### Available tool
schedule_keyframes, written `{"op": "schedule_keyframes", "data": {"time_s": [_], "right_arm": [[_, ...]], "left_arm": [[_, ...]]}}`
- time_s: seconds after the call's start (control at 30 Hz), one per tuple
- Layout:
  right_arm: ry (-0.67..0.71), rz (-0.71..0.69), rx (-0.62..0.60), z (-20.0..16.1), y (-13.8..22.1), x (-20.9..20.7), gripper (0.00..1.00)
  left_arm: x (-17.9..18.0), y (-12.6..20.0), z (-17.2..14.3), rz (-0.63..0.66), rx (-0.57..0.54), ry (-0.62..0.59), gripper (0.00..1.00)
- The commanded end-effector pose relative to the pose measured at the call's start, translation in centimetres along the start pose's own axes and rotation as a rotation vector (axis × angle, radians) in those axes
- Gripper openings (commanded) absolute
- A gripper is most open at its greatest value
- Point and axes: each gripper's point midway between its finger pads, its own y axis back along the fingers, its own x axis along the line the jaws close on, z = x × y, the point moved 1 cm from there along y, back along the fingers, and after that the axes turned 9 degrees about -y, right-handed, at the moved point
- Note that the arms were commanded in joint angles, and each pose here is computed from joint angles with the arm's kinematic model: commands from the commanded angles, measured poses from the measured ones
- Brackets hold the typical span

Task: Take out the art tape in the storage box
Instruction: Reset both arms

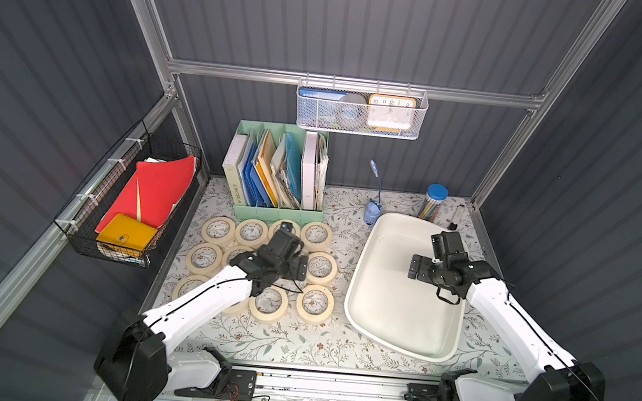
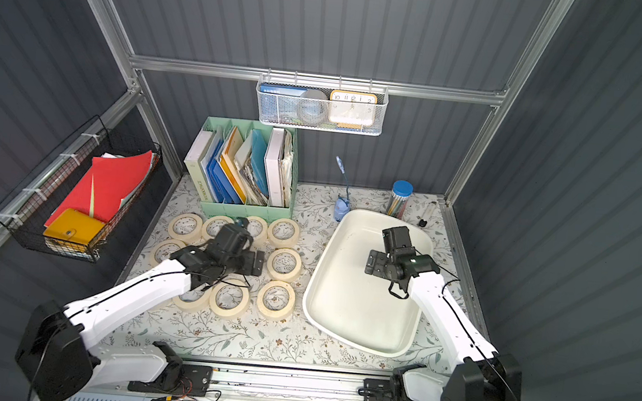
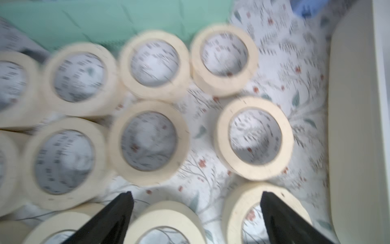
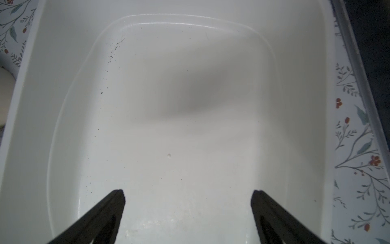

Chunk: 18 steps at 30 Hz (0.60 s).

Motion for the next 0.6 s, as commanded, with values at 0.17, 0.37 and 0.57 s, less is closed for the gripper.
{"op": "schedule_keyframes", "data": {"time_s": [0.17,0.37,0.57], "right_arm": [[-0.01,-0.049,-0.319,3.4,-2.8,-2.8,0.99],[-0.001,-0.045,-0.401,3.4,-6.0,-3.8,0.99],[0.024,-0.005,-0.474,4.4,-7.1,-2.9,0.99]], "left_arm": [[9.7,-3.1,-2.0,0.213,-0.103,-0.006,1.0],[12.1,-6.6,-5.2,0.212,-0.1,0.06,1.0],[12.7,-9.8,-6.9,0.177,-0.123,0.085,1.0]]}}
